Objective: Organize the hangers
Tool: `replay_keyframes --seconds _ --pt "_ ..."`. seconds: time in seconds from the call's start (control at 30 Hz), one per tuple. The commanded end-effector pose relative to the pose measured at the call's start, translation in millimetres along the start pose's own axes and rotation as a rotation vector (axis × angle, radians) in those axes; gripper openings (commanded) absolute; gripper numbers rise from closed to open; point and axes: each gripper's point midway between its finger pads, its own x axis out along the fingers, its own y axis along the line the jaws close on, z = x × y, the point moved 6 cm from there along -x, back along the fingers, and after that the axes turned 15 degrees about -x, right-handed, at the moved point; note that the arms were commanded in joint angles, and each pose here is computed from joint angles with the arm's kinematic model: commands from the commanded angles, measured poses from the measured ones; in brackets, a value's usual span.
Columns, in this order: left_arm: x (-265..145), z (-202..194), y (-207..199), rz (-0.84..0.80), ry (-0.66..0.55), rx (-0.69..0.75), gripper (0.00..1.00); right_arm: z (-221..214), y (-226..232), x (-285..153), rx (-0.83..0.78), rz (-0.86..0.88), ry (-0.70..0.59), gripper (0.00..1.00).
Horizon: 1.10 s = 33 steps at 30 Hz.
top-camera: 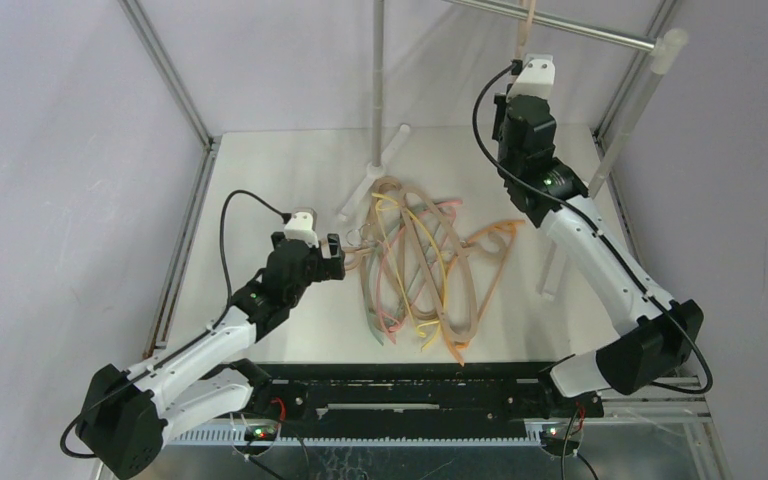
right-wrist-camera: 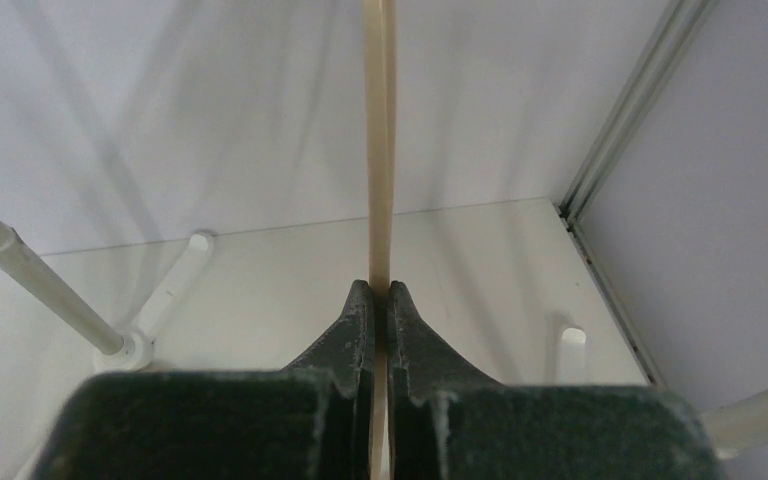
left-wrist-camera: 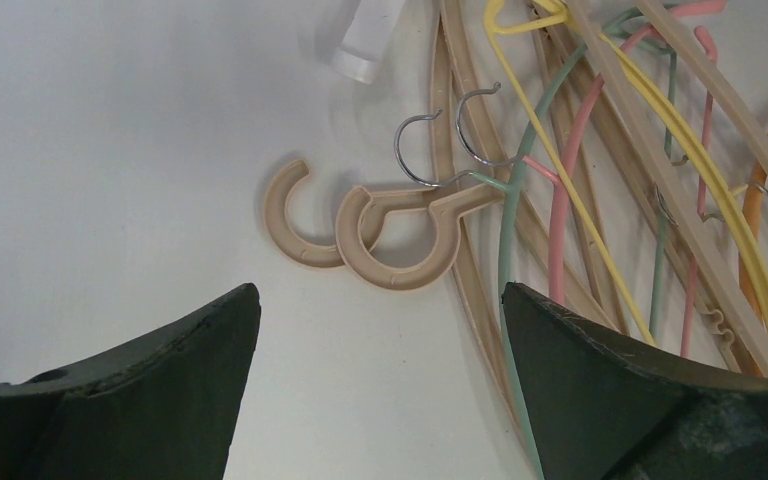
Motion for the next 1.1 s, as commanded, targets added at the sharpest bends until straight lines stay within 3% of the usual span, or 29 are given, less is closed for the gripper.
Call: replay_keyframes --seconds 0.0,0.27,0.37,0.43,0.53,0.7,0.73,0.77,1.07 --pt "-1 -1 -2 -0.017 -0.011 -0.012 0.95 19 -9 7 0.087 -0.002 -0.052 0.0" --pt "2 -5 -1 -0.011 0.002 -0.006 0.95 -16 0 13 0.082 0.02 0.044 0.0" --pt "3 -6 -2 -0.013 0.007 -0.004 0.95 -24 -4 3 0.108 0.014 0.05 0.33" --pt "4 -7 -2 -0.012 0.013 -0.005 0.96 -24 -8 -5 0.136 0.011 0.034 0.49" --pt "5 -8 -3 -0.014 0.015 -0.004 0.95 -22 -17 -21 0.178 0.015 0.01 0.63" --pt "5 -8 -5 -0.022 0.017 -0.003 0.95 -27 -17 -48 0.204 0.048 0.028 0.68" --pt "6 -8 -6 -0.023 0.018 -0.003 0.95 -29 -16 -55 0.203 0.048 0.035 0.76" --pt "6 -9 -6 -0.022 0.021 -0.001 0.95 -33 -15 -62 0.201 0.045 0.042 0.96" --pt "11 -15 -7 -0.017 0.044 0.015 0.95 -88 -9 -131 0.183 0.015 0.116 1.0"
